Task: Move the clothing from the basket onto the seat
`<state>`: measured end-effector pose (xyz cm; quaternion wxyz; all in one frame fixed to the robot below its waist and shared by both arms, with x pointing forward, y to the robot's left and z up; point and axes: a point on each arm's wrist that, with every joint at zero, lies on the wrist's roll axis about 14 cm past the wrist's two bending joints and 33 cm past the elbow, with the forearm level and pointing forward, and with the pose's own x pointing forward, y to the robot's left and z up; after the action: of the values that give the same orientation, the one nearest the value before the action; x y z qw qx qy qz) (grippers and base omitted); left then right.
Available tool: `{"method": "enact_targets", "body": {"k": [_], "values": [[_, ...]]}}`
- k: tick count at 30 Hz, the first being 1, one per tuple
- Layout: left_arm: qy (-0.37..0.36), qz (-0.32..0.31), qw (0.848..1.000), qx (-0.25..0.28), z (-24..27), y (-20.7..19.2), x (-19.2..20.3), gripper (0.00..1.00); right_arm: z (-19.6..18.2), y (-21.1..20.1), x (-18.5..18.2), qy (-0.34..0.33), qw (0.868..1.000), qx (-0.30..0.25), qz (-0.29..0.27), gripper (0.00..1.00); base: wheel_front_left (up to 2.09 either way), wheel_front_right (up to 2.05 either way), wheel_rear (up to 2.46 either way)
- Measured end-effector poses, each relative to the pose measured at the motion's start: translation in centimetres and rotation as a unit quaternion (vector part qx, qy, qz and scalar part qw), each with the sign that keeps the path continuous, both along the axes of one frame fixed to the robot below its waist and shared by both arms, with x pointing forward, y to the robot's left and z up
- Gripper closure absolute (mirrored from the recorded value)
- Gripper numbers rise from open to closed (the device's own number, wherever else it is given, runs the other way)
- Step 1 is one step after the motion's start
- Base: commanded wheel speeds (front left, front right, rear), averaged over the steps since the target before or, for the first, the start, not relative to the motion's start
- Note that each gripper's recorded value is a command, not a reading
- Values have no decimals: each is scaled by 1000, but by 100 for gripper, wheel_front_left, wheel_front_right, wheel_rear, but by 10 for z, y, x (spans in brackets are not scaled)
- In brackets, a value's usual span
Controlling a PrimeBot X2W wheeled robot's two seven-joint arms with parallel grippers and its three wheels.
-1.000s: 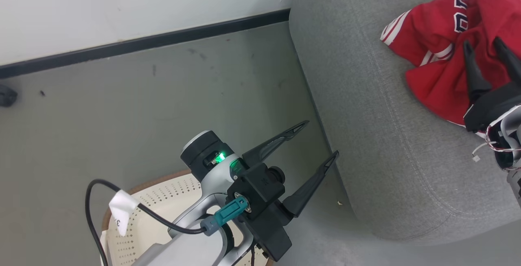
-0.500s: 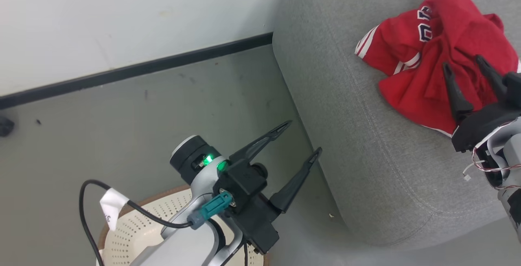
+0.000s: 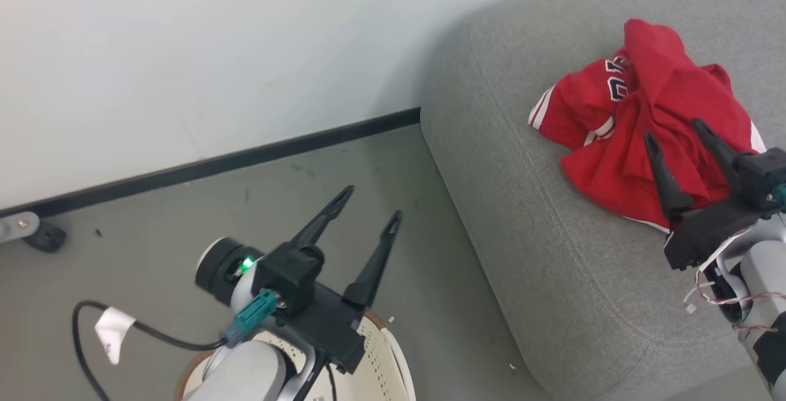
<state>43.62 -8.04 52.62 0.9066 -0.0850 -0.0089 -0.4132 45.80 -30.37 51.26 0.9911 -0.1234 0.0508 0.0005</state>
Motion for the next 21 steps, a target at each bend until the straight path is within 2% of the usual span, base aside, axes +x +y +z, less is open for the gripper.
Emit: {"method": "enact_targets", "body": {"k": [5, 11, 21], "values": [[6, 71, 997, 9, -5, 37, 9, 0, 12, 15, -7, -25, 1000, 6, 10, 0, 0, 0, 0], [14, 156, 987, 22, -14, 90, 13, 0, 14, 46, -17, -42, 998, 22, 37, 0, 0, 0, 0], [47, 273, 960, 37, -36, 175, -5, 0, 22, 89, -35, -74, 994, 40, 66, 0, 0, 0, 0]]}}
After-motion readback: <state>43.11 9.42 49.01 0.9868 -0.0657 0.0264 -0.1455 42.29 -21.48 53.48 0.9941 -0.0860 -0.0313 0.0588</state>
